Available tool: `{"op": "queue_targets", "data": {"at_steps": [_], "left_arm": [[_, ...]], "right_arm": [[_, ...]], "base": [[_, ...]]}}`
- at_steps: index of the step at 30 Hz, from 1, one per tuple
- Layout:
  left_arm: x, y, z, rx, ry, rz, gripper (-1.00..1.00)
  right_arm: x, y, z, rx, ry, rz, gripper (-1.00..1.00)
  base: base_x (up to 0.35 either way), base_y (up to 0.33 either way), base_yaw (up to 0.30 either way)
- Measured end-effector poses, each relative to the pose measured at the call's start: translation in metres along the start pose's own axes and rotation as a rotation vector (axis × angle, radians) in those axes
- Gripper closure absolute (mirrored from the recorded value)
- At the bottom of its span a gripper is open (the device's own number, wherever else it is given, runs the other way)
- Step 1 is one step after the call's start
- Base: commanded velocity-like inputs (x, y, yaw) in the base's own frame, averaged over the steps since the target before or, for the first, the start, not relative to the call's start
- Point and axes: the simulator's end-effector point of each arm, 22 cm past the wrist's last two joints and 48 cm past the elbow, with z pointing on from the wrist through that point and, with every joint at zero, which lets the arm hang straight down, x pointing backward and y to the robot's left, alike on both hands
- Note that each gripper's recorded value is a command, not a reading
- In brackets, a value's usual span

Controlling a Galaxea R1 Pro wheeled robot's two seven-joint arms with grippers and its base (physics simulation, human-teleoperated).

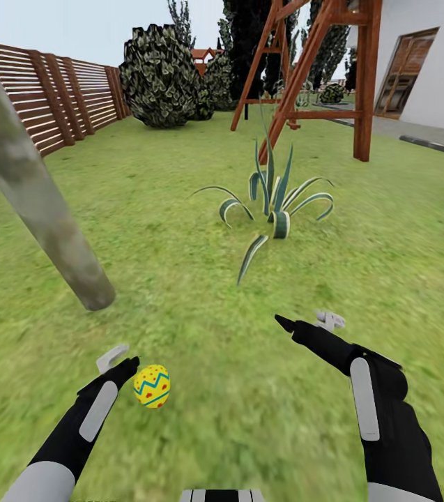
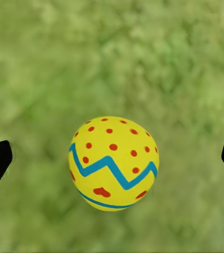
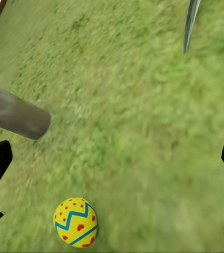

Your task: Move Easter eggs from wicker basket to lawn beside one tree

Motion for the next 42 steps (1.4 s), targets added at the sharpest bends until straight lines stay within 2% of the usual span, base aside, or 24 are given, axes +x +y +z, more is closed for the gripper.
{"op": "queue_targets", "data": {"at_steps": [27, 42], "left_arm": [[-0.048, -0.026, -0.039, 0.062, -0.085, -0.017, -1.0], [-0.074, -0.039, -0.064, 0.098, -0.13, -0.03, -1.0]], "right_arm": [[-0.043, 0.04, -0.034, -0.047, -0.089, -0.045, -1.0], [-0.065, 0.062, -0.056, -0.073, -0.138, -0.069, -1.0]], "base": [[0.0, 0.0, 0.284], [0.0, 0.0, 0.039]]}}
